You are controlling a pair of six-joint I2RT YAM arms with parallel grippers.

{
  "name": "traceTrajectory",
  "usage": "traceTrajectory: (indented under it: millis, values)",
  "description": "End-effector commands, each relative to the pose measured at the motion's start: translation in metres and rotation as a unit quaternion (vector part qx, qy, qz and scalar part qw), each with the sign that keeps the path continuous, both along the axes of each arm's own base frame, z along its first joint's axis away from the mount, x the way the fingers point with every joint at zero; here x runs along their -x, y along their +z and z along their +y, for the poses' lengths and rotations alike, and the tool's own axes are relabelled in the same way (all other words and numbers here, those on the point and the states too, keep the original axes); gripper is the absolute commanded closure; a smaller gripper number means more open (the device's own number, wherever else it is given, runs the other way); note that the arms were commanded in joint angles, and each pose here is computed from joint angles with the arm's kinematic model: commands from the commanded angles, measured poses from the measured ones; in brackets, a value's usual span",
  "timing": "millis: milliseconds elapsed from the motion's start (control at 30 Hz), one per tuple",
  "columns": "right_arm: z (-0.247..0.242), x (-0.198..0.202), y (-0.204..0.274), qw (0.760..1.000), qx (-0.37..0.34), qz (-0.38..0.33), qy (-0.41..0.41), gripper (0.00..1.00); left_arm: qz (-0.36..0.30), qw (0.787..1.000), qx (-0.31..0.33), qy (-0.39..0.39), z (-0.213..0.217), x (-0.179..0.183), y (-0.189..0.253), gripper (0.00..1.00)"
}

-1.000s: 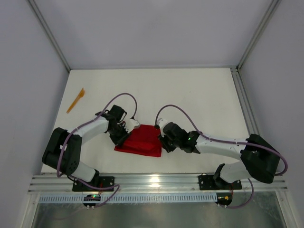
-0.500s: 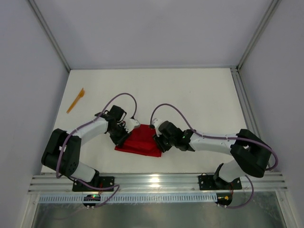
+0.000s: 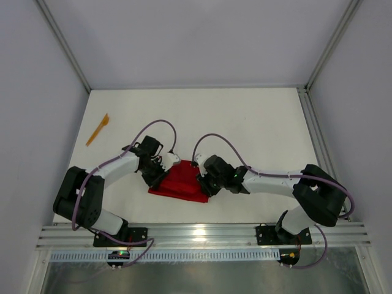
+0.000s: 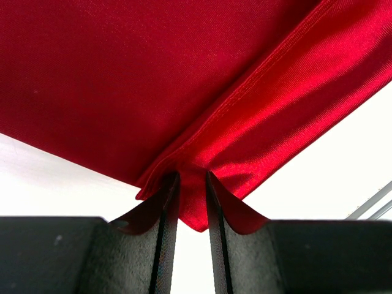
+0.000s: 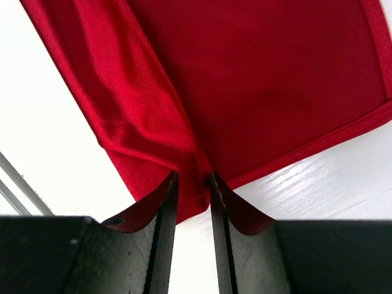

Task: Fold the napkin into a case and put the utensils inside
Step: Fold the lower triangle-folded napkin.

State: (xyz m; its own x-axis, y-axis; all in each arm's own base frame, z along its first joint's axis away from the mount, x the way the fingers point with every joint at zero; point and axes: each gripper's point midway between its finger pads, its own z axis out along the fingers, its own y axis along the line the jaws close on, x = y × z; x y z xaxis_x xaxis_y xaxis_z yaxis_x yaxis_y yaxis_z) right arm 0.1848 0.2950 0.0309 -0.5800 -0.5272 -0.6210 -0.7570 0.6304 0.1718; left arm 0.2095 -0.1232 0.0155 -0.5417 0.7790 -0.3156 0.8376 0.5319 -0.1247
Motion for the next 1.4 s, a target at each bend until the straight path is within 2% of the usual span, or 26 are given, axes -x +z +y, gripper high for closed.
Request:
traceTrajectory:
  millis: [0, 200, 433, 600, 800, 967, 1100, 1267, 1367]
  values:
    - [0.007, 0.005, 0.008, 1.000, -0.029, 0.008, 0.006, 0.69, -0.014, 1.000, 0.001, -0.005, -0.002, -0.006, -0.018, 0.73]
    - [-0.007, -0.007, 0.003, 1.000, -0.012, 0.003, -0.027, 0.69, -0.015, 1.000, 0.001, -0.005, -0.002, -0.007, -0.018, 0.73]
    - [-0.009, -0.013, 0.003, 1.000, 0.002, -0.004, -0.024, 0.69, -0.015, 1.000, 0.001, -0.005, -0.002, -0.006, -0.018, 0.73]
    - [-0.004, -0.005, 0.007, 0.999, -0.040, 0.027, -0.011, 0.84, -0.015, 1.000, 0.000, -0.006, -0.001, -0.006, -0.019, 0.73]
    - [-0.004, 0.002, 0.012, 0.995, -0.084, 0.059, 0.012, 0.93, -0.016, 1.000, -0.005, -0.006, 0.000, -0.006, -0.021, 0.73]
    - [0.011, 0.014, 0.022, 0.985, -0.133, 0.061, 0.088, 0.97, -0.018, 1.000, -0.007, -0.006, 0.002, -0.007, -0.021, 0.73]
    - [0.009, 0.015, 0.016, 0.981, -0.144, 0.075, 0.102, 0.97, -0.018, 1.000, -0.008, -0.007, 0.002, -0.006, -0.020, 0.73]
    - [0.005, 0.014, 0.030, 0.968, -0.204, 0.072, 0.126, 0.97, -0.020, 1.000, -0.005, -0.011, 0.002, -0.005, -0.019, 0.73]
    - [0.000, 0.019, 0.028, 0.961, -0.219, 0.092, 0.140, 0.97, -0.020, 1.000, -0.006, -0.010, 0.002, -0.005, -0.019, 0.73]
